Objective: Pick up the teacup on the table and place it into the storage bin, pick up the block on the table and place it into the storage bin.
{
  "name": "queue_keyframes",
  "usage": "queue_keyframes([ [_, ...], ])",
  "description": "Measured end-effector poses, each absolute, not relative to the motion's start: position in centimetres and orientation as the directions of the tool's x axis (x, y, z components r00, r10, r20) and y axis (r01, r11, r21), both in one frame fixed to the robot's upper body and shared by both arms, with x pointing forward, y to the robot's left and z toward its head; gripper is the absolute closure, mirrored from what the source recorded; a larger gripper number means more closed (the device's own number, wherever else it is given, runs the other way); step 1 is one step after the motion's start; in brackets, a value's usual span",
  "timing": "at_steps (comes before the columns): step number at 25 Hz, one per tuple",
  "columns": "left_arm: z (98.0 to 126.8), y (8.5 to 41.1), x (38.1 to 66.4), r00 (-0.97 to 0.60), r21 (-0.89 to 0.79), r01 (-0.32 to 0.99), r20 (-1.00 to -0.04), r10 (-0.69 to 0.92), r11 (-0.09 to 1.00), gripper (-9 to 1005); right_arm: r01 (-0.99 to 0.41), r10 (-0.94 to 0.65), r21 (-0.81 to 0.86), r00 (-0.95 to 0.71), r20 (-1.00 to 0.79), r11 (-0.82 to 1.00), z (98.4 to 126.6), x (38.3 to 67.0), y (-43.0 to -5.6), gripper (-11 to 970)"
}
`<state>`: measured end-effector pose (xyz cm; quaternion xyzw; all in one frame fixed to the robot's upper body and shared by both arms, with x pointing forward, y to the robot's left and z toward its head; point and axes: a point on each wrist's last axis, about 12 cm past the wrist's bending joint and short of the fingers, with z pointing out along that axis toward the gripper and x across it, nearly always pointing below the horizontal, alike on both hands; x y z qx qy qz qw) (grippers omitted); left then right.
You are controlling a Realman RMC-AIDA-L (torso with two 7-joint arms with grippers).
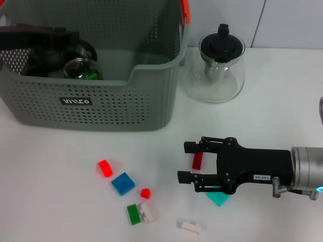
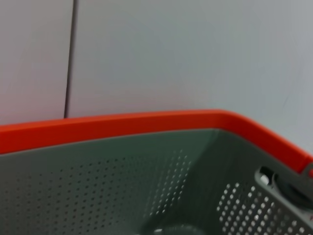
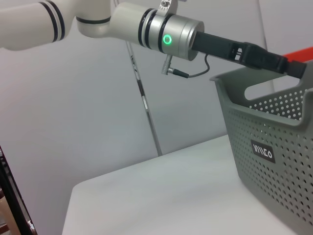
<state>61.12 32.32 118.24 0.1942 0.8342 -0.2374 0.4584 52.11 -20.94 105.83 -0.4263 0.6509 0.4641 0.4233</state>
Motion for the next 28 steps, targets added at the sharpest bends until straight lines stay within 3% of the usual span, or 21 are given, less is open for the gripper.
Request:
queue_keyframes([
  [4,118.7,33.4,59.9,-0.457,-0.286,0.551,-0.890,-0.004,0.784,633,-0.947,-0.162,0.245,-0.280,-0.946,0.208,105.8,52.1,-21.0,168],
  [6,118.7,34.3,58.4,-0.396,-0.335,0.591,-0.913,-0.098,0.734,532,-0.947,-0.162,0.245,-0.281,-0.946,0.209,105.8,52.0,-21.0,168],
  [9,117.8,35.4,54.6,-0.243,-0.344,0.724,-0.938,-0.245,0.597,381,-0.945,-0.160,0.246,-0.282,-0.946,0.214,105.7,52.0,-21.1,168],
  [12,116.3,36.0,50.5,-0.085,-0.239,0.826,-0.948,-0.306,0.511,348,-0.944,-0.156,0.245,-0.282,-0.947,0.219,105.7,52.1,-21.1,168],
  [17,111.4,35.1,45.2,-0.039,-0.084,0.844,-0.995,-0.095,0.530,292,-0.945,-0.156,0.242,-0.279,-0.948,0.219,105.8,52.2,-21.1,168],
  [19,109.2,34.6,43.6,-0.052,-0.045,0.836,-0.999,-0.003,0.547,330,-0.945,-0.156,0.243,-0.280,-0.947,0.220,105.8,52.2,-21.1,168],
  [23,105.8,33.7,41.8,-0.061,-0.015,0.797,-0.997,0.054,0.604,405,-0.944,-0.159,0.242,-0.280,-0.947,0.226,105.8,52.3,-21.1,168],
  [28,102.4,32.2,41.9,-0.109,-0.006,0.764,-0.987,0.120,0.645,404,-0.941,-0.160,0.245,-0.286,-0.945,0.232,105.7,52.3,-21.1,168],
])
